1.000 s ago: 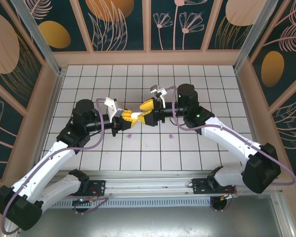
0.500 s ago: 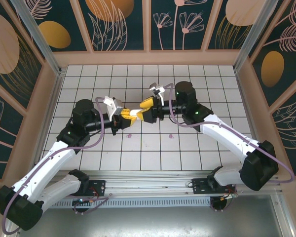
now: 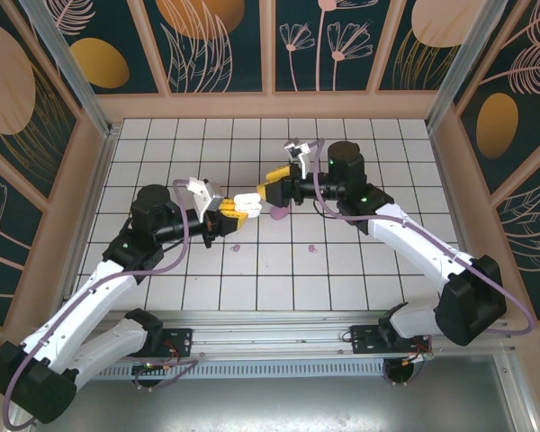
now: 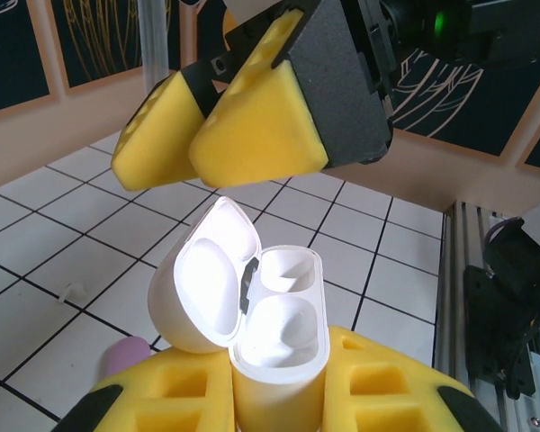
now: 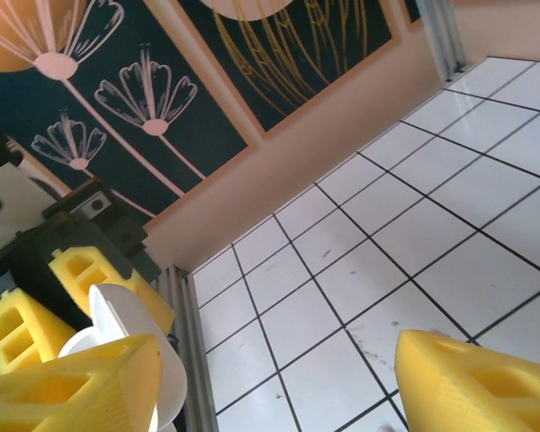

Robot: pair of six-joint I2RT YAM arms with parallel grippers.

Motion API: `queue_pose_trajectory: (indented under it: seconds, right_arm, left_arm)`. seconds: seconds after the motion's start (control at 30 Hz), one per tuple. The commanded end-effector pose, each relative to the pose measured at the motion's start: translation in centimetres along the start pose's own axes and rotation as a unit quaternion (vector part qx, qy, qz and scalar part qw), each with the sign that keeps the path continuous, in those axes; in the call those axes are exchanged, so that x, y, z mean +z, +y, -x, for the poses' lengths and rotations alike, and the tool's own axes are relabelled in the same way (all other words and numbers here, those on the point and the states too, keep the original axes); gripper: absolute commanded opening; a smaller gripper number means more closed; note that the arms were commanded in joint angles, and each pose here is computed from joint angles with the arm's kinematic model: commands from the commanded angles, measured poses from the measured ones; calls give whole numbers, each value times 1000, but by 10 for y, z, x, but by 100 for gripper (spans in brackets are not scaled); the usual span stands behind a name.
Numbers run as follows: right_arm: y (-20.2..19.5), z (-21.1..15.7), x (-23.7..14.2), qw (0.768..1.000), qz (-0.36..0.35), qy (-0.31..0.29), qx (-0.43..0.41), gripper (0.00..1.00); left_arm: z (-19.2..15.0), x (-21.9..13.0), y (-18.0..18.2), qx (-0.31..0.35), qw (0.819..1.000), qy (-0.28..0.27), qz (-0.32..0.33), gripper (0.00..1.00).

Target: Insert the wireless bluetooth earbuds into the charging case

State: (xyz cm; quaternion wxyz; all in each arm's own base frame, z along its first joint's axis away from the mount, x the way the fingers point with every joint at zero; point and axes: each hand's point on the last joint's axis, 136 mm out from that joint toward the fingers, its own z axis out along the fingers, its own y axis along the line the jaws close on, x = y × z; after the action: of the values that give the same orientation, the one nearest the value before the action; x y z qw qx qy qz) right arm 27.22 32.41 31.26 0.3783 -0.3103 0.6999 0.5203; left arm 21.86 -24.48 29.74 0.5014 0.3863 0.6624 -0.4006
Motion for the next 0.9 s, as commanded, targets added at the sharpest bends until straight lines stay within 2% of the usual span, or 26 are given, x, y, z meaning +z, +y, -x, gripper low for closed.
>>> queue_pose_trajectory:
  seconds: [0.0, 0.23, 0.37, 0.53, 0.77, 0.87]
  right_arm:
    - [-12, 14, -4, 998, -43, -18, 36, 71]
    - [-65, -1, 0, 981, -150, 39, 114, 69]
    - [-91, -16, 15, 971, -177, 75, 141, 66]
    - [-122, -40, 52, 957, -210, 139, 145, 57]
    - [-143, -81, 123, 946, -211, 220, 108, 56]
    - [-155, -113, 153, 936, -224, 258, 86, 56]
  left_arm:
    - [1, -5, 10, -5, 999, -10, 36, 0]
    - [-12, -28, 34, -18, 990, -2, 137, 0]
    - [-15, -44, 38, -19, 984, -4, 178, 0]
    - [-13, -61, 37, -20, 977, -18, 210, 0]
    - [-20, -77, 33, -27, 972, -31, 230, 0]
    - [-24, -81, 32, -31, 971, -31, 235, 0]
